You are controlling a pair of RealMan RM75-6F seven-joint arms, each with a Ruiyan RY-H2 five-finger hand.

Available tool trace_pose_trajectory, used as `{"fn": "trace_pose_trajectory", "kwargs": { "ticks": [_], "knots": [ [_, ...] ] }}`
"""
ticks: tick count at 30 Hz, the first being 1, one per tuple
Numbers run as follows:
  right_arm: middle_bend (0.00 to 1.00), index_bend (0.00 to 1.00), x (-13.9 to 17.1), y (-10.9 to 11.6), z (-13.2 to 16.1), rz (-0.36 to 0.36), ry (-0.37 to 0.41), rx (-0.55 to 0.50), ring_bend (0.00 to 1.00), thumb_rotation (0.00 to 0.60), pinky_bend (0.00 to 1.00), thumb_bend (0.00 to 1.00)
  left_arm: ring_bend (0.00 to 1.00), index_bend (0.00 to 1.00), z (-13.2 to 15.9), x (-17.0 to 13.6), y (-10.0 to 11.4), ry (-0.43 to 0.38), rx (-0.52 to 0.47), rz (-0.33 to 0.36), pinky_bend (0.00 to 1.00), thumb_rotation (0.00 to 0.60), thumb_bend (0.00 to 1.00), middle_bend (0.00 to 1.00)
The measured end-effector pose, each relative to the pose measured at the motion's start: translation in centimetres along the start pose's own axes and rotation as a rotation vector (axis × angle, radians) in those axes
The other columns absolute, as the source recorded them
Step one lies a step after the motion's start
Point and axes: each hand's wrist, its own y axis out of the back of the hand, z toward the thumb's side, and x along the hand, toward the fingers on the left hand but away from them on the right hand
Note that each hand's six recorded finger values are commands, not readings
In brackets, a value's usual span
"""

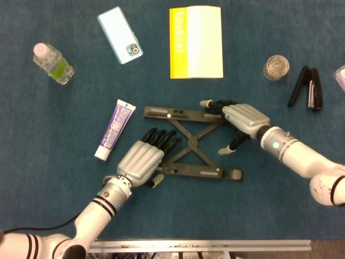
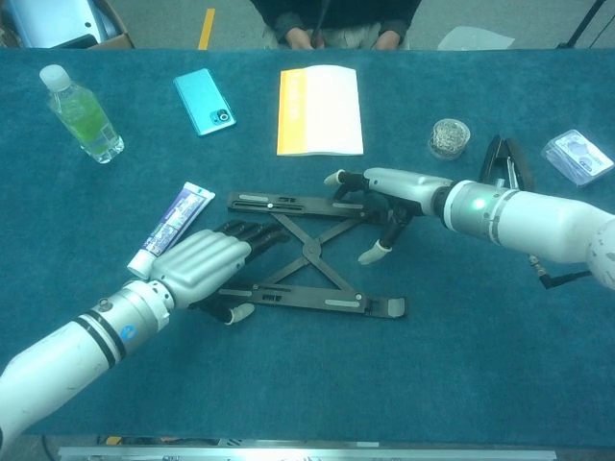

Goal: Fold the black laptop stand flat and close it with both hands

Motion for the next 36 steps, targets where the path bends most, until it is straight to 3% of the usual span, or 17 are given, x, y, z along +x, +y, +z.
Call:
{"fn": "trace_pose_trajectory", "kwargs": {
  "ticks": [19, 36],
  "knots": [
    [0.15, 0.00, 0.1, -0.4, 0.6, 0.022, 0.012, 0.006, 0.07, 0.600, 0.08, 0.00, 0.00, 0.00, 0.3, 1.2, 0.4, 0.003, -0.039, 0.056, 0.00, 0.600, 0.31, 0.00],
    [0.15, 0.00, 0.7, -1.5, 1.4, 0.061, 0.032, 0.015, 0.07, 0.600, 0.08, 0.00, 0.00, 0.00, 0.3, 2.1, 0.6, 0.012, -0.046, 0.061, 0.00, 0.600, 0.31, 0.00]
  ]
}}
